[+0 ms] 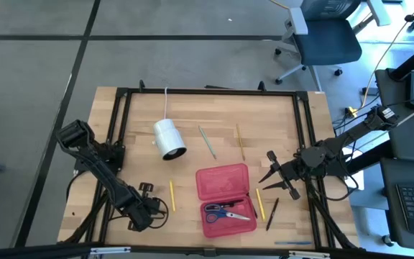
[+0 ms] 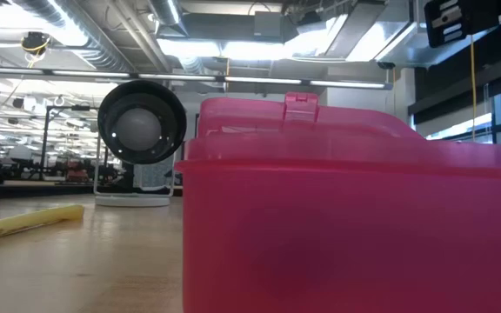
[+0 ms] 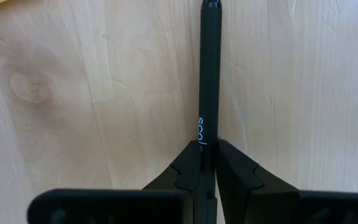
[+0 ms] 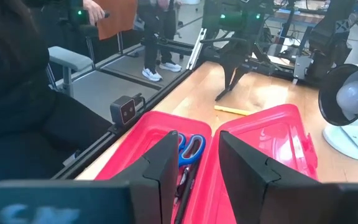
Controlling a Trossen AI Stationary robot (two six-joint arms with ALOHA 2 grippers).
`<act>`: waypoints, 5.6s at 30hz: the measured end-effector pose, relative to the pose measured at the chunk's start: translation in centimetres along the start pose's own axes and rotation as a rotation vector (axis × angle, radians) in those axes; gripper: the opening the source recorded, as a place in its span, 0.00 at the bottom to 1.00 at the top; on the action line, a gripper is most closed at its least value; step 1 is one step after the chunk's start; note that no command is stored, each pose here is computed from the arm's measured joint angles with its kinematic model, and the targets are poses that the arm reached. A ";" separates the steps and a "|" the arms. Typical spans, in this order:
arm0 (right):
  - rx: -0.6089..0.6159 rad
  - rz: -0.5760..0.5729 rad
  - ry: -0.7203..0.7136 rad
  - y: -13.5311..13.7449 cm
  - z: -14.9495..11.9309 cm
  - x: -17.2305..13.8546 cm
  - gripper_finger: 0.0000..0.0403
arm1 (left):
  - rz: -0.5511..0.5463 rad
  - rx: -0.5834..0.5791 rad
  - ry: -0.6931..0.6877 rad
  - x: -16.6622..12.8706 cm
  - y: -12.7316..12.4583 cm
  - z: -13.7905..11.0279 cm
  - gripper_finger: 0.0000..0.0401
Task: Pick & place school supplies into a supply box
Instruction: Put the black pen into the pink supply box
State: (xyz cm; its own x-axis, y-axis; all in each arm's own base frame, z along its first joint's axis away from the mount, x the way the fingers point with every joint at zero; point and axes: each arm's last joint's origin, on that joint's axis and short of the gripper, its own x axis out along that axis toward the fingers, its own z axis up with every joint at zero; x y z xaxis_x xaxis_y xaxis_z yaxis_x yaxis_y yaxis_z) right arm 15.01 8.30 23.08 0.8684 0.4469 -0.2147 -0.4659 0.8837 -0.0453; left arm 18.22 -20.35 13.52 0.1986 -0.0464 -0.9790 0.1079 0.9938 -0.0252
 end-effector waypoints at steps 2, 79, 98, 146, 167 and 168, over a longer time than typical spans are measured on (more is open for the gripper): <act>0.000 0.000 0.000 0.0 0.0 0.0 0.30 | 0.002 0.000 -0.001 0.0 0.0 0.0 0.07; 0.077 0.001 0.020 0.0 -0.2 0.0 0.30 | -0.378 -0.457 -0.576 1.9 5.4 20.2 0.07; 0.083 0.001 0.022 0.0 -0.2 0.0 0.30 | -0.415 -0.352 -0.670 1.2 4.0 20.5 0.07; 0.101 0.001 0.021 0.0 -0.2 0.0 0.30 | -0.401 -0.327 -0.720 -0.1 4.1 20.6 0.24; 0.383 0.004 -0.012 0.0 0.1 0.0 0.30 | -0.042 -0.228 -1.064 -14.1 3.1 10.6 0.24; 0.419 0.005 -0.017 0.0 0.2 0.0 0.30 | -0.019 -0.229 -1.080 -14.0 3.1 9.8 0.24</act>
State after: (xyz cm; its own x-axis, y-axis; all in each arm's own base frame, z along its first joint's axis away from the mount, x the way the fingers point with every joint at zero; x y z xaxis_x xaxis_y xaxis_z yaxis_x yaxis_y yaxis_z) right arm 15.04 8.32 23.23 0.8707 0.4503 -0.1979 -0.3637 0.8603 0.3573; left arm 25.31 -17.60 29.15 0.9572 -0.0146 -0.2892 -0.0408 0.9820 -0.1846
